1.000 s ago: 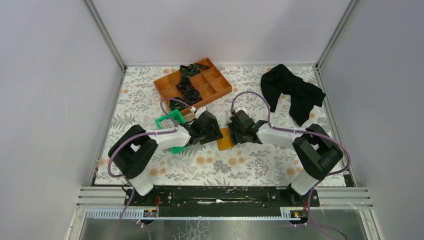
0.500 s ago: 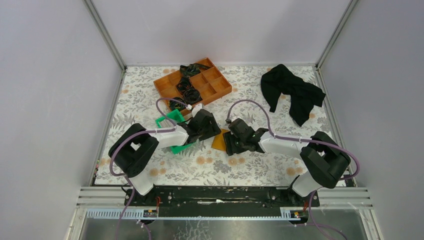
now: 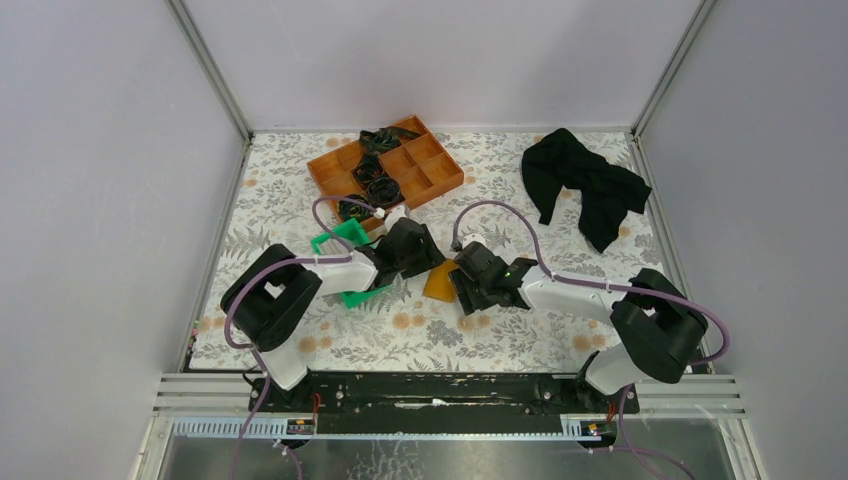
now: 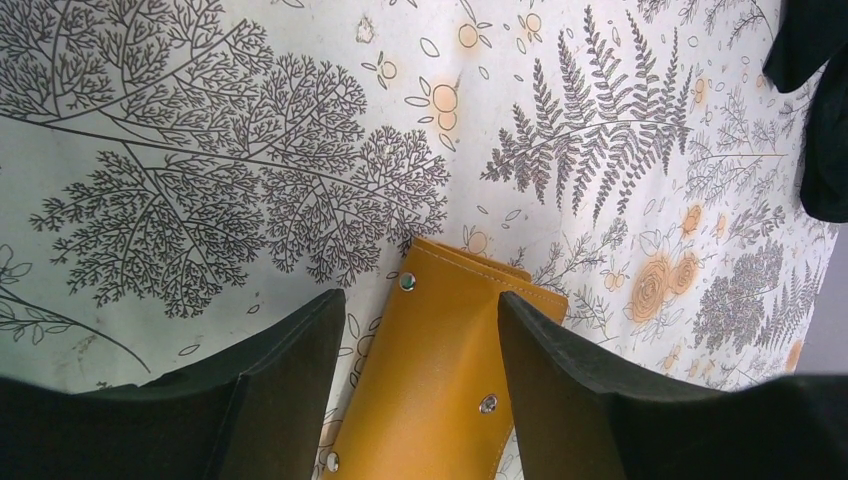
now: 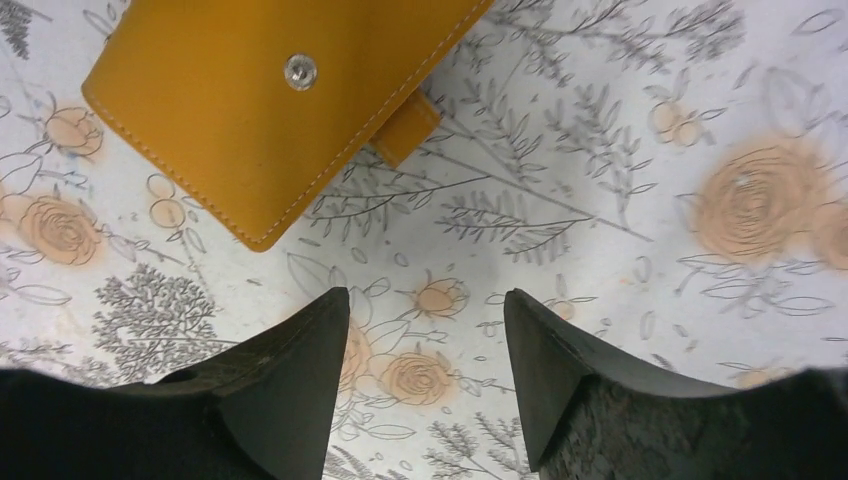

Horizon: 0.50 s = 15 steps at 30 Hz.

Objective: Put the credit cards into the card holder
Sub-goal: Close the card holder at the center of the board.

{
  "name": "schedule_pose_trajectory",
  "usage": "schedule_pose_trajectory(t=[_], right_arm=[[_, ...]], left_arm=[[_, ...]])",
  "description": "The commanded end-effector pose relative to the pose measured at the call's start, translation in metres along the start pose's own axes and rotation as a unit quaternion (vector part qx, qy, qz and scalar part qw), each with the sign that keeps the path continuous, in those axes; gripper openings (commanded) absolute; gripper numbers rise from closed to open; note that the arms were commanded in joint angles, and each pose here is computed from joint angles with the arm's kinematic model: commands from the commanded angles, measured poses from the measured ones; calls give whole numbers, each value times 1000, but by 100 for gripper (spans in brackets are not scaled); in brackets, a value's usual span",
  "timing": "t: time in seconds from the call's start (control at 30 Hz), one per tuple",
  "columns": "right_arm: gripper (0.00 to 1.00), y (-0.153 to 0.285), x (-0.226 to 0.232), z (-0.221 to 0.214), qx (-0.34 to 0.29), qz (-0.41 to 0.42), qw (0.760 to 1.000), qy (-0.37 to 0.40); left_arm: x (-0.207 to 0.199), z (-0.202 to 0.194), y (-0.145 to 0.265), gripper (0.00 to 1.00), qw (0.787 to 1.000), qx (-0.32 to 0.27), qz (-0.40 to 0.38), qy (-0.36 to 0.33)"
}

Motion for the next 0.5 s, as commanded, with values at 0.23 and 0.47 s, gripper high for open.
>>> schedule_pose_trajectory(t=[0.23, 0.47], right_arm=[[67, -1, -10, 35, -44, -66, 993, 86], [67, -12, -3, 37, -36, -40, 995, 88]], left_arm=[[74, -22, 43, 68, 983, 33, 181, 4], [62, -10, 71, 68, 991, -12, 134, 19]])
Point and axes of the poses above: each gripper's point midway between its finger pads, its own y axis back along the fingers, its own x axis along the line the jaws close on, z = x × y, the point moved 10 cm from there along y, back along the fingers, and after that the axes turned 11 degrees about y, right-handed, at the moved point
